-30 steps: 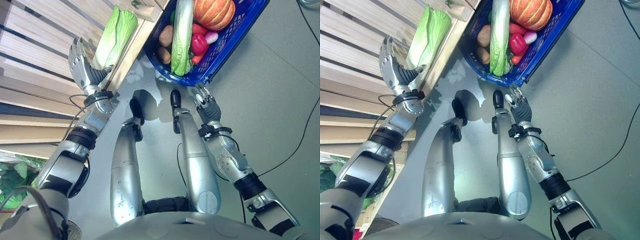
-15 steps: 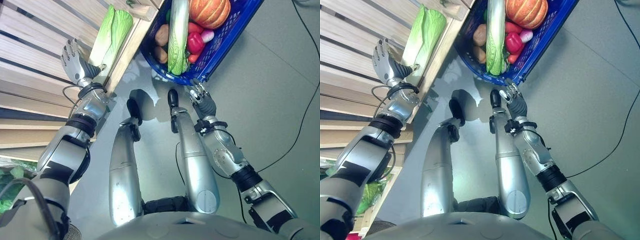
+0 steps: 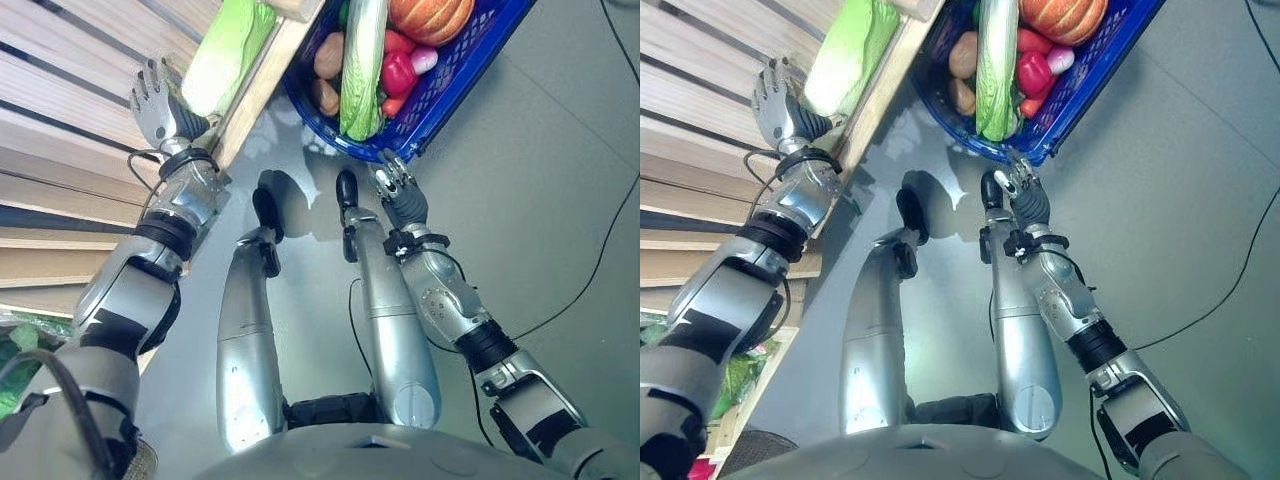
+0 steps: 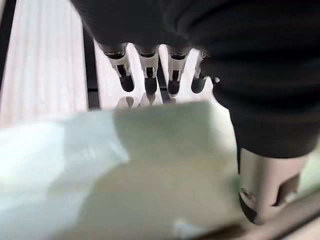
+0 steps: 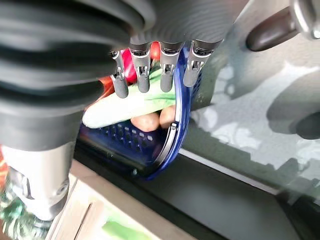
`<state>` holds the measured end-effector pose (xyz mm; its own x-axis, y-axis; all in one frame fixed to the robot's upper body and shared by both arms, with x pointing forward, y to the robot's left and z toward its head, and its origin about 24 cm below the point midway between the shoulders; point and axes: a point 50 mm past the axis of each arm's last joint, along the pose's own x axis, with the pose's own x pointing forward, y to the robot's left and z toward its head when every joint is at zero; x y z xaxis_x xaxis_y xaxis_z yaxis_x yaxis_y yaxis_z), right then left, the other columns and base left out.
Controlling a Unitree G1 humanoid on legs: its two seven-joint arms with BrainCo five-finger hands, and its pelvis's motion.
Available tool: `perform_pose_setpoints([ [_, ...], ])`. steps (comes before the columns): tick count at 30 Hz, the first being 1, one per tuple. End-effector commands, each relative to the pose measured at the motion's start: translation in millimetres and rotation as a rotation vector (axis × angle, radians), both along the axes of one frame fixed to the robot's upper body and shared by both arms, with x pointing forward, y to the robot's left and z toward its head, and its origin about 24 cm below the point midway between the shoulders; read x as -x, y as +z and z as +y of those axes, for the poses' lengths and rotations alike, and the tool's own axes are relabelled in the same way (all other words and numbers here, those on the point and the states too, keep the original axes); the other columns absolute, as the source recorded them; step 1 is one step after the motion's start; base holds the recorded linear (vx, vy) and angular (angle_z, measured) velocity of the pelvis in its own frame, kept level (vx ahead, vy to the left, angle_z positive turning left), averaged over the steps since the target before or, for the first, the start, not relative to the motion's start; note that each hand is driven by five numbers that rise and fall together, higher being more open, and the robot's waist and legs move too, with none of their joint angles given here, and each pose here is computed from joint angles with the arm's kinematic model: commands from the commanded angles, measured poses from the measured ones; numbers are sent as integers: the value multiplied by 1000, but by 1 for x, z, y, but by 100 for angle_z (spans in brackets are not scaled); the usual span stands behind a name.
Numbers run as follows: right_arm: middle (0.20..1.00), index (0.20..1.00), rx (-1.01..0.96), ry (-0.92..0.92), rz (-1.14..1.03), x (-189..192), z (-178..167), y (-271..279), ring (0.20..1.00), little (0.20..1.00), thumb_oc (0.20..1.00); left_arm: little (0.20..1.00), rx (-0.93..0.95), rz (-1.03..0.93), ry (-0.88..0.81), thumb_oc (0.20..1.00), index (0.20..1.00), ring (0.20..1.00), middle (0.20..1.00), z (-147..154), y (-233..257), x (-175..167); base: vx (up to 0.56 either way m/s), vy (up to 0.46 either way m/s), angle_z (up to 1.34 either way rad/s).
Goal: Pick up fruits and vegetables into the basket
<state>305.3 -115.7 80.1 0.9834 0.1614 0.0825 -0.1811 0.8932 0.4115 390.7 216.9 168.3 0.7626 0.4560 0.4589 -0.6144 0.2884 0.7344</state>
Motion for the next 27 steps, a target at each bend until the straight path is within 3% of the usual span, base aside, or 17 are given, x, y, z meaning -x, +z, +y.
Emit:
perform_pose_setpoints([
  [1, 1000, 1000, -70, 33, -37, 7, 10, 6, 1000, 1000, 1000, 827, -56, 47, 26, 827, 827, 827, 827, 11, -6, 1, 0, 0, 0],
  [3, 1000, 1000, -73, 37, -37, 7, 10, 5, 1000, 1000, 1000, 498, -79, 40, -4, 498, 498, 498, 498, 8, -3, 0, -19, -34, -1],
  [4, 1000, 1000, -74, 38, -36, 7, 10, 5, 1000, 1000, 1000, 460, -86, 40, -8, 460, 460, 460, 460, 8, -3, 0, -18, -41, 0],
  [5, 1000, 1000, -76, 39, -35, 8, 10, 4, 1000, 1000, 1000, 200, -94, 38, -20, 200, 200, 200, 200, 6, -3, -1, -11, -30, 0],
  [22, 1000, 1000, -87, 67, -55, 15, 12, 1, 1000, 1000, 1000, 200, -86, -51, -18, 200, 200, 200, 200, 8, -2, 5, -12, -20, -1],
  [27, 1000, 1000, -89, 73, -72, 20, 10, -2, 1000, 1000, 1000, 200, -25, -191, -43, 200, 200, 200, 200, 14, -1, 13, -4, -8, 0],
])
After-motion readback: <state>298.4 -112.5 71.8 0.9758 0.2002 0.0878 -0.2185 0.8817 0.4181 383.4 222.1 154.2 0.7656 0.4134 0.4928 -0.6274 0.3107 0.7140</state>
